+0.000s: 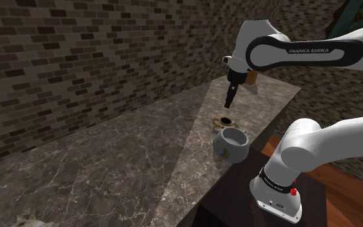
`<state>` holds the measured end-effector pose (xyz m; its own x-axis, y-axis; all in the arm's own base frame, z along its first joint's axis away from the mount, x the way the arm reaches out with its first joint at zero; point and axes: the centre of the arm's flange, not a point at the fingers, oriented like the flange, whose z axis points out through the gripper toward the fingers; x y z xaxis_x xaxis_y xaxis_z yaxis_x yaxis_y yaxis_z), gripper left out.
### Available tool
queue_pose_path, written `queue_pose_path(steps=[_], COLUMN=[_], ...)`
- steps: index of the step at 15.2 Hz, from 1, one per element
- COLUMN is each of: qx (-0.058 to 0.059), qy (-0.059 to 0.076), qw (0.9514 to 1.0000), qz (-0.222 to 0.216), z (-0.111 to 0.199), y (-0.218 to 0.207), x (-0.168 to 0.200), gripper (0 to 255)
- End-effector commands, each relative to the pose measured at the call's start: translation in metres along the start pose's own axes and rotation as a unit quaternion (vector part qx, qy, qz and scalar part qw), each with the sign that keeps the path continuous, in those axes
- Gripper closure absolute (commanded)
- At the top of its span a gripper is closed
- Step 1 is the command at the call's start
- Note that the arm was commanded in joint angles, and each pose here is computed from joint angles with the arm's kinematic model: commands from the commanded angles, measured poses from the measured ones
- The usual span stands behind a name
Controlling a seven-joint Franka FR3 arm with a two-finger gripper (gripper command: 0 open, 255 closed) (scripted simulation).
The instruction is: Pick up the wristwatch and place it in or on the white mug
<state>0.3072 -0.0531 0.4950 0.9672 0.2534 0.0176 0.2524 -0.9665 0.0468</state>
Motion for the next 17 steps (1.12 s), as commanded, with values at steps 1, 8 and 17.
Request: queue_pose_path(steps=[1,8,17], qx=[0.004,0.016,0.021], qy=[-0.001,-0.005,-0.007], qw=[1.0000,0.9993,0.9988], qz=[-0.008,-0.034,-0.043], z=[0.025,0.107,0.168], y=[0.010,0.051,0.063], x=[-0.004,-0.023,-0.030], gripper=[0,0,0])
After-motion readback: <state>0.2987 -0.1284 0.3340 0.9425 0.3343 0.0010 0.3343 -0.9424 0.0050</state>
